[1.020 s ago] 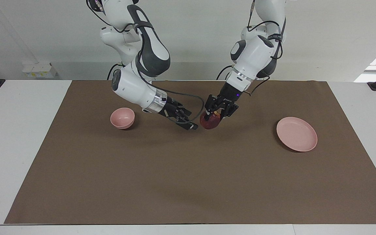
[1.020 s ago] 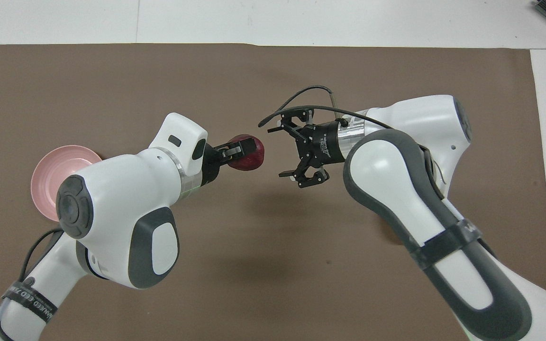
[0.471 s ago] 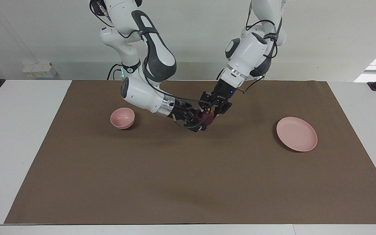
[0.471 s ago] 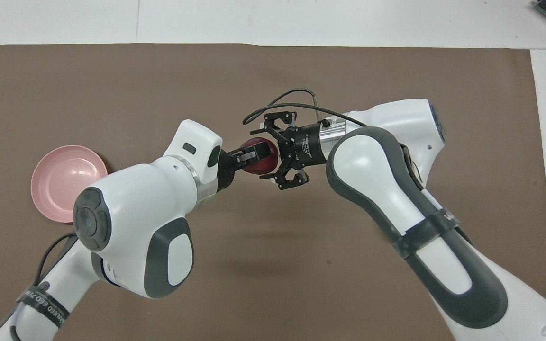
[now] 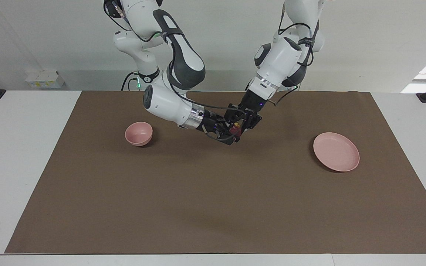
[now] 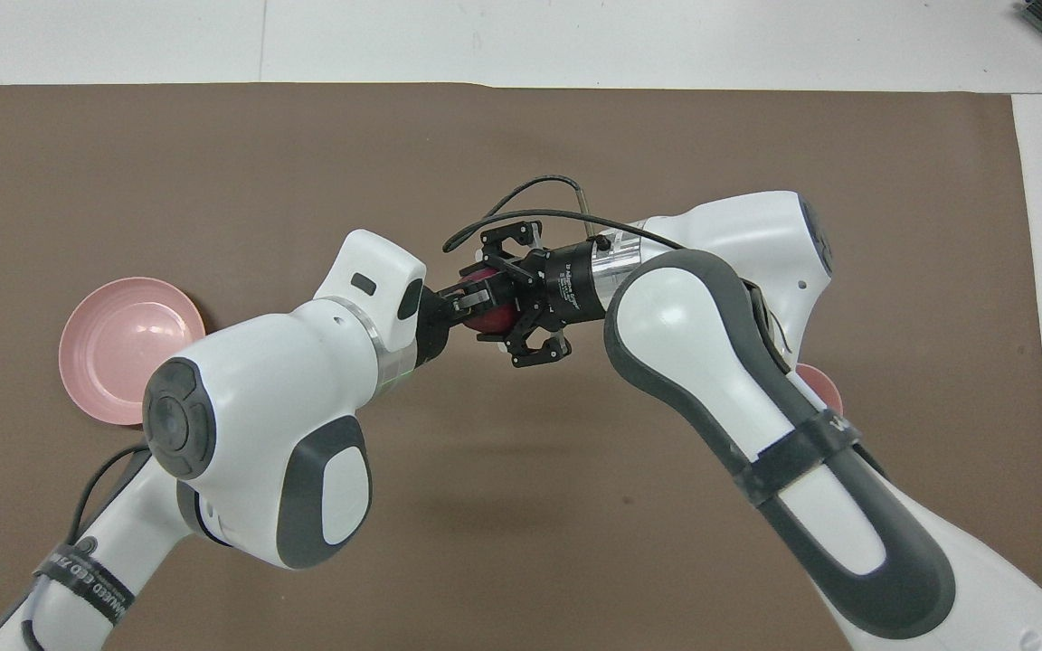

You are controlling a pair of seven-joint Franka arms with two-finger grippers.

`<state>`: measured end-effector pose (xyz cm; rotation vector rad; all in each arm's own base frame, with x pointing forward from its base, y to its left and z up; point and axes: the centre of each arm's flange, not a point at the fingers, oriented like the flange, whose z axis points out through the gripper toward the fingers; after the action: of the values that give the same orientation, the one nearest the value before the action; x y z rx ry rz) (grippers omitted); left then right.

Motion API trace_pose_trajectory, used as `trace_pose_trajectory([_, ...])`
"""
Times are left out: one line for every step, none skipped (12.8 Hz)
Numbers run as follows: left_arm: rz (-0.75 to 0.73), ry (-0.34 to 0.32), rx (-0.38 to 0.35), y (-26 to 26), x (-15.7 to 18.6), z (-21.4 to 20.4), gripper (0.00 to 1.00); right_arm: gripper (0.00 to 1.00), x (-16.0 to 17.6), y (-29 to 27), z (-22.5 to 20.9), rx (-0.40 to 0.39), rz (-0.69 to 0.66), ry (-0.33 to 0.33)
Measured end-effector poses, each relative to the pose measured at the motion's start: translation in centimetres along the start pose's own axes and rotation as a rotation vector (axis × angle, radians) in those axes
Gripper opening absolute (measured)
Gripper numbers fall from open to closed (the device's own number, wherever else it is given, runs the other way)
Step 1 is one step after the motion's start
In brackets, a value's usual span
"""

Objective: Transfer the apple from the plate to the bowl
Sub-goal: 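Close the right gripper on the apple held by the left gripper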

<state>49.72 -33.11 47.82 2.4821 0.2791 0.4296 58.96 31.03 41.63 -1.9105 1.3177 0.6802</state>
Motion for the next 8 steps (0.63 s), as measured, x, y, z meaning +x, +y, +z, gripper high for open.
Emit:
trace_pose_trajectory([0.000, 0.000, 0.000, 0.00, 0.00, 0.00, 0.62, 0.75, 0.00, 0.00, 0.00, 0.000, 0.000, 0.000])
trace_pose_trajectory([0.000, 0.000, 0.000, 0.00, 0.00, 0.01, 0.62, 0.75, 0.01, 0.00, -0.01, -0.001, 0.000, 0.000])
trace_pose_trajectory([0.000, 0.000, 0.000, 0.01, -0.01, 0.02, 0.62, 0.75, 0.04, 0.00, -0.04, -0.002, 0.000, -0.001])
trace_pose_trajectory([0.000, -0.001, 0.000, 0.02, -0.03, 0.05, 0.62, 0.74, 0.10, 0.00, -0.10, -0.003, 0.001, -0.002])
trace_pose_trajectory([-0.004, -0.003, 0.001, -0.05, -0.03, 0.19, 0.68, 0.70, 0.14, -0.05, -0.22, -0.002, 0.001, -0.003])
trace_pose_trajectory([-0.009, -0.005, 0.004, -0.29, 0.10, 0.42, 0.81, 0.70, 0.09, -0.16, -0.46, 0.001, -0.001, -0.004])
trace_pose_trajectory([-0.012, -0.006, 0.007, -0.51, 0.23, 0.59, 0.93, 0.70, -0.05, -0.28, -0.67, 0.003, -0.003, -0.005])
trace_pose_trajectory([-0.014, -0.009, 0.008, -0.51, 0.34, 0.53, 1.00, 0.70, -0.17, -0.34, -0.76, 0.004, -0.005, -0.006])
